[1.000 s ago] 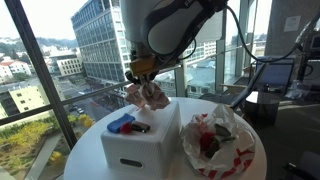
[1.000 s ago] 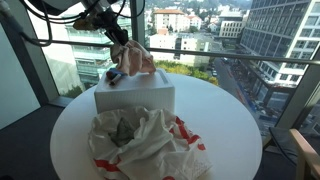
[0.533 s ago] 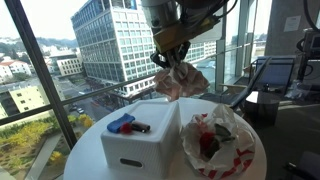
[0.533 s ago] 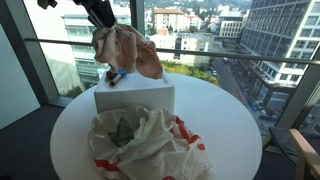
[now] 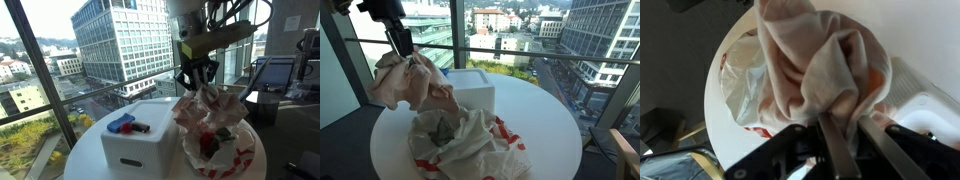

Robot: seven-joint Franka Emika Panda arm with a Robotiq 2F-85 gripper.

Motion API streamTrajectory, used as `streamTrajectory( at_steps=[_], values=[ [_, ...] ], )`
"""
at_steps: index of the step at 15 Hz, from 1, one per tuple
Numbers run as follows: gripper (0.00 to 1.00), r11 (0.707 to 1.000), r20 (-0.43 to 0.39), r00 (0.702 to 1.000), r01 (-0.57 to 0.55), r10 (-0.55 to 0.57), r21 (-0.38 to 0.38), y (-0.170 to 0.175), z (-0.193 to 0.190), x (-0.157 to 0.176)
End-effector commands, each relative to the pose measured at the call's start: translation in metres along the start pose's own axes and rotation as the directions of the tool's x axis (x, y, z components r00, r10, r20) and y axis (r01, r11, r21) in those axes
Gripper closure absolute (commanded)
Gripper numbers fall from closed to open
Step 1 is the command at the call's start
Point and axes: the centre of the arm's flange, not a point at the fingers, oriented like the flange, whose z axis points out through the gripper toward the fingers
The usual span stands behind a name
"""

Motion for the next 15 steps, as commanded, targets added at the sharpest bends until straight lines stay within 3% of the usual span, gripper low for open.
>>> streamTrajectory(
  at_steps=[1, 4, 6, 9, 13, 15],
  values=[
    [0.95, 1.000, 0.131, 0.991, -0.022, 0.022, -0.001, 0.020, 0.040, 0.004],
    [0.95, 0.998, 0.198, 0.978, -0.052, 0.056, -0.026, 0.033, 0.062, 0.003],
    [0.95, 0.996, 0.179, 0.982, -0.055, 0.066, -0.064, 0.037, 0.072, 0.009],
    [0.91, 0.993, 0.222, 0.973, -0.038, 0.062, -0.109, 0.032, 0.093, 0.026],
    [0.92, 0.971, 0.298, 0.954, 0.045, 0.028, -0.233, 0.020, 0.126, 0.048],
    [0.92, 0.937, 0.288, 0.958, 0.097, 0.004, -0.336, 0.016, 0.137, 0.059]
  ],
)
